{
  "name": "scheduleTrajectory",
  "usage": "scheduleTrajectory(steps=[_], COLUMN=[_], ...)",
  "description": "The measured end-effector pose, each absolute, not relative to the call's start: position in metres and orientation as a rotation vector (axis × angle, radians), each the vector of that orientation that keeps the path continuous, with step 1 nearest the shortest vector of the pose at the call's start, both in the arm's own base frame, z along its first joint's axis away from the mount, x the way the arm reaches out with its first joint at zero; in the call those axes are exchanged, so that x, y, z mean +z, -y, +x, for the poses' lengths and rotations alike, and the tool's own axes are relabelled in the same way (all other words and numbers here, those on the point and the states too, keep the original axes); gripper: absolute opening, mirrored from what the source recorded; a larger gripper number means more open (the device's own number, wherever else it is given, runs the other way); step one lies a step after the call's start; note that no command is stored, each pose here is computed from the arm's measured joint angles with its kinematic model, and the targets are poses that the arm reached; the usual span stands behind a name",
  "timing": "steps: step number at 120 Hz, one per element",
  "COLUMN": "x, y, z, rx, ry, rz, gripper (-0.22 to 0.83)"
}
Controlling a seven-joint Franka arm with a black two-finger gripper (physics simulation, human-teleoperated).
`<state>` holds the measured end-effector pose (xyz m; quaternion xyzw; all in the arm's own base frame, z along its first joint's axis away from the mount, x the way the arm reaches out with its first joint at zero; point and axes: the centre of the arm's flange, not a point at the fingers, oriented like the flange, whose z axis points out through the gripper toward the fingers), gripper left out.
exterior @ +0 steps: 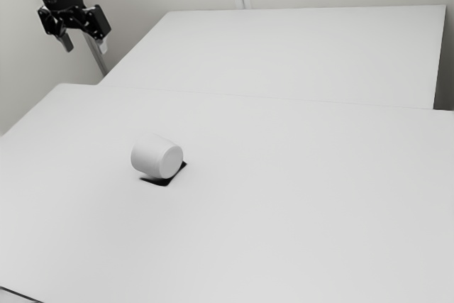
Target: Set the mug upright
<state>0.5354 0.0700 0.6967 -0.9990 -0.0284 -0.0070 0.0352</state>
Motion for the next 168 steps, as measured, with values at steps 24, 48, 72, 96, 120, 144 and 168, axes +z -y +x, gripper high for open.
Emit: scheduleTrajectory(steps=[24, 48, 72, 96, 120, 144, 168], x=[0.696, 0.703, 0.658, 0.556, 0.477, 0.403, 0.357], y=[-0.073, -0.082, -0.085, -0.143, -0.241, -0.276, -0.285], z=[0.535, 0.53, 0.543, 0.574, 0.554, 0.56, 0.571], rx=[-0.019, -0.044, -0.014, 0.059, 0.011, -0.153, -0.246], ry=[0.099, 0.133, 0.152, 0.253, 0.512, 0.476, 0.205], rz=[-3.077, -3.086, -3.219, -3.407, -3.606, -3.813, -3.888], gripper=[0.62, 0.62, 0.62, 0.61, 0.62, 0.61, 0.62])
